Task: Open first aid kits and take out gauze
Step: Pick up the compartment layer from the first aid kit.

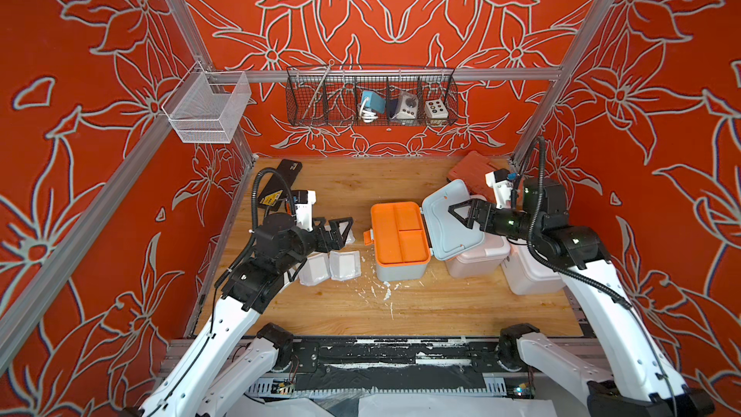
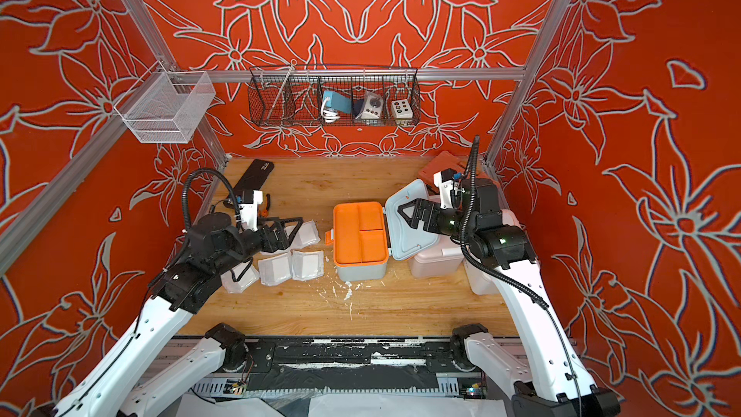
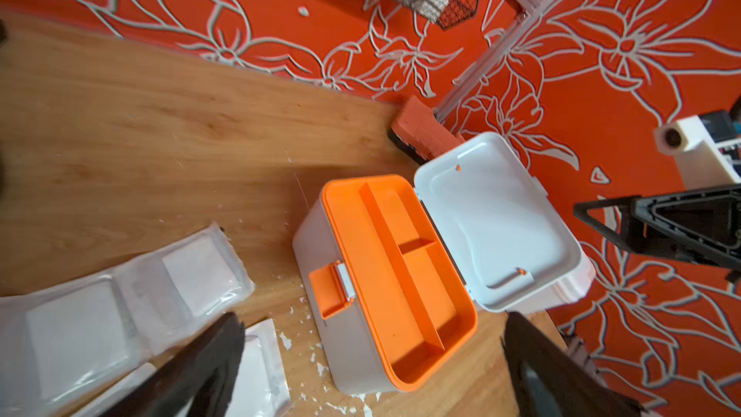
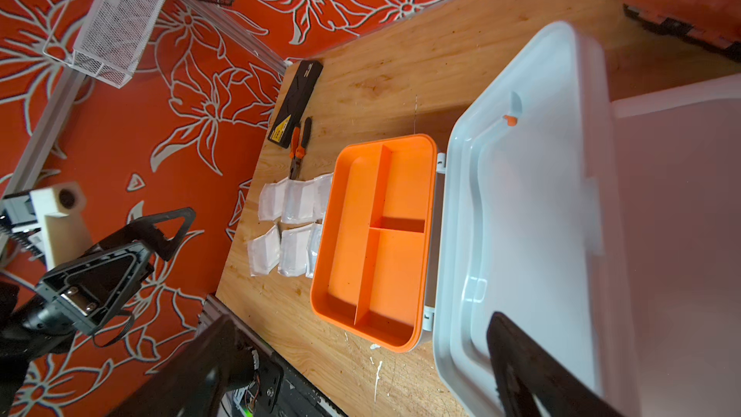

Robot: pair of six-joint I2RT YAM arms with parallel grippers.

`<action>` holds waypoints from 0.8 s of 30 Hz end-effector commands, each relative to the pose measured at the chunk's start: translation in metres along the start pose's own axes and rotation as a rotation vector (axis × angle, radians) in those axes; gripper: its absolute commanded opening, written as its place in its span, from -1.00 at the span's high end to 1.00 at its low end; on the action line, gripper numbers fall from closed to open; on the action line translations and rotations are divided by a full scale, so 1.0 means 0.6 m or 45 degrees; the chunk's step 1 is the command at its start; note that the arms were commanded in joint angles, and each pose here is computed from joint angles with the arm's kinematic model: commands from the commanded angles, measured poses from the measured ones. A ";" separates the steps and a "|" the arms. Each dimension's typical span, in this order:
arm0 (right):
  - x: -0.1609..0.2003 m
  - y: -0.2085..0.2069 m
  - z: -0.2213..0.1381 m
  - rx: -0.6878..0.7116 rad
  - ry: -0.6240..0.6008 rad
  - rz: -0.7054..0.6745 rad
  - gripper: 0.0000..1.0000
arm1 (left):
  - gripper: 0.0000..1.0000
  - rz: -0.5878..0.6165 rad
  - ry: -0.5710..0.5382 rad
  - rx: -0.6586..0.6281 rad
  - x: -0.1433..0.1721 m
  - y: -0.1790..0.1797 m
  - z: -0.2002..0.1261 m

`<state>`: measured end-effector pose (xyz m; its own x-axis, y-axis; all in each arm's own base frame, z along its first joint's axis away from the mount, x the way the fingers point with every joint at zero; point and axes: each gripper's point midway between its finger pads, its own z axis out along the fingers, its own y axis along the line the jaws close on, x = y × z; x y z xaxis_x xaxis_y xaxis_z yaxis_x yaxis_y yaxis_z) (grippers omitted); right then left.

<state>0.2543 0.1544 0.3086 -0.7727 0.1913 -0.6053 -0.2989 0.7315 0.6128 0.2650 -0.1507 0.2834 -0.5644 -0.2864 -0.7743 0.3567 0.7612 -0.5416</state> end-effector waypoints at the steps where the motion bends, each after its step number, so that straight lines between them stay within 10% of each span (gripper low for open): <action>1: 0.004 0.018 0.020 -0.050 0.025 -0.024 -0.96 | -0.95 -0.019 0.095 0.198 0.027 -0.033 0.016; 24: 0.159 0.037 0.143 0.320 0.419 -0.500 -0.96 | -0.95 -0.130 0.140 0.191 0.102 0.006 0.021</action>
<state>0.2141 0.2587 0.2234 -0.7963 -0.2673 -0.5427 -0.4975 0.7997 0.3362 0.2405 -0.1742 0.2279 -0.6952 -0.2755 -0.6639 0.3856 0.6366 -0.6679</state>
